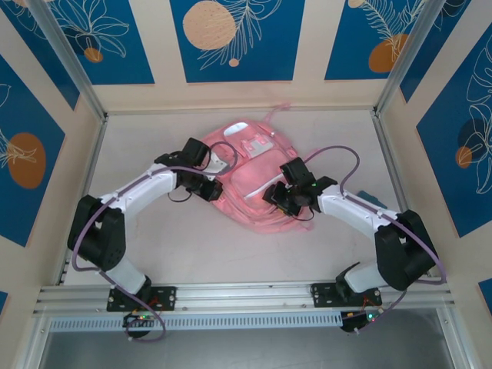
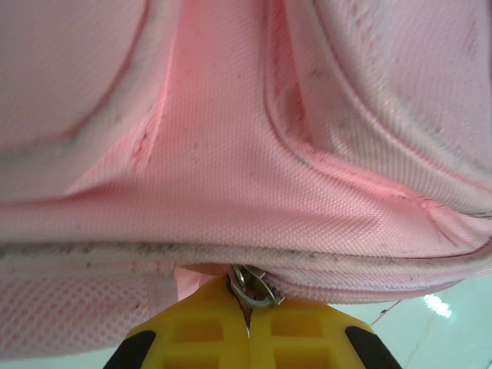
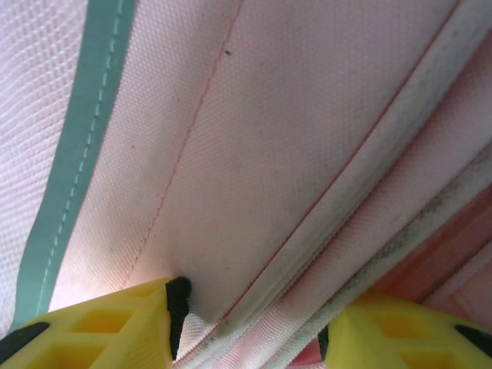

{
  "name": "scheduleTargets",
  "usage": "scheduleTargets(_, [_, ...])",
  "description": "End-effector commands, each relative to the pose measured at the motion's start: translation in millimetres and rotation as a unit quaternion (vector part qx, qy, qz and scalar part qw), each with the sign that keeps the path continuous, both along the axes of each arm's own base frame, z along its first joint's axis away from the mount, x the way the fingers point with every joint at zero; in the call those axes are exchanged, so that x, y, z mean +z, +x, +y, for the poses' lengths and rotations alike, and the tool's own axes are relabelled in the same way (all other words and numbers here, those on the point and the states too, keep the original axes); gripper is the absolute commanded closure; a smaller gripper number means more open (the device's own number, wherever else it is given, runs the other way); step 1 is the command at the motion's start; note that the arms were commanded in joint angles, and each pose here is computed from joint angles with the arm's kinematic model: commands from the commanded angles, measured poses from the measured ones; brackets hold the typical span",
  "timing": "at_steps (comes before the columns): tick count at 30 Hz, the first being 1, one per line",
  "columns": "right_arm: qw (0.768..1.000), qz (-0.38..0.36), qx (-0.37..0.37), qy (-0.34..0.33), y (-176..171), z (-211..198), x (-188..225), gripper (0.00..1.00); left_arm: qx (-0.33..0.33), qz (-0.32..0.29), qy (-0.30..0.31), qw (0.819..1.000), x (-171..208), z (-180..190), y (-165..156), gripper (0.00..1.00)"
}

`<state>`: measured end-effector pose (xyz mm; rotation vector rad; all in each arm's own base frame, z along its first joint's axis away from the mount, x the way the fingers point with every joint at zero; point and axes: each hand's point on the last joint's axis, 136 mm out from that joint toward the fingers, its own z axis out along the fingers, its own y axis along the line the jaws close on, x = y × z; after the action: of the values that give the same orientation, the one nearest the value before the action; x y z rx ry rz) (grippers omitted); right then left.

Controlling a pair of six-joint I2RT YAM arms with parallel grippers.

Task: Pack the student bag

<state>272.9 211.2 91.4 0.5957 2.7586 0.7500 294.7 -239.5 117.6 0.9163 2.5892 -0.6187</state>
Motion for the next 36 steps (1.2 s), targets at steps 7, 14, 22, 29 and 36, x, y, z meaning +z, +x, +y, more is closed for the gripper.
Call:
scheduleTargets(7, [0.997, -0.07, 0.022, -0.001, 43, -2, 31, 0.5, -0.075, 0.046, -0.131, 0.987, 30, -83, -51, 1.0])
scheduleTargets(14, [0.993, -0.102, 0.027, -0.055, 42, -40, 53, 0.49, -0.038, 0.048, -0.118, 0.991, 36, -73, -51, 0.65])
scheduleTargets(22, [0.983, -0.128, 0.05, -0.122, 14, -58, 86, 0.38, 0.039, 0.015, -0.111, 0.993, 54, -42, -53, 0.38])
scheduleTargets(29, [0.977, -0.13, 0.083, -0.148, -25, -17, 90, 0.37, 0.19, -0.02, -0.074, 0.979, 55, 14, -36, 0.2])
scheduleTargets(36, [0.972, -0.135, 0.118, -0.15, -52, 66, 74, 0.39, 0.36, 0.007, -0.091, 0.928, 36, 82, -29, 0.15])
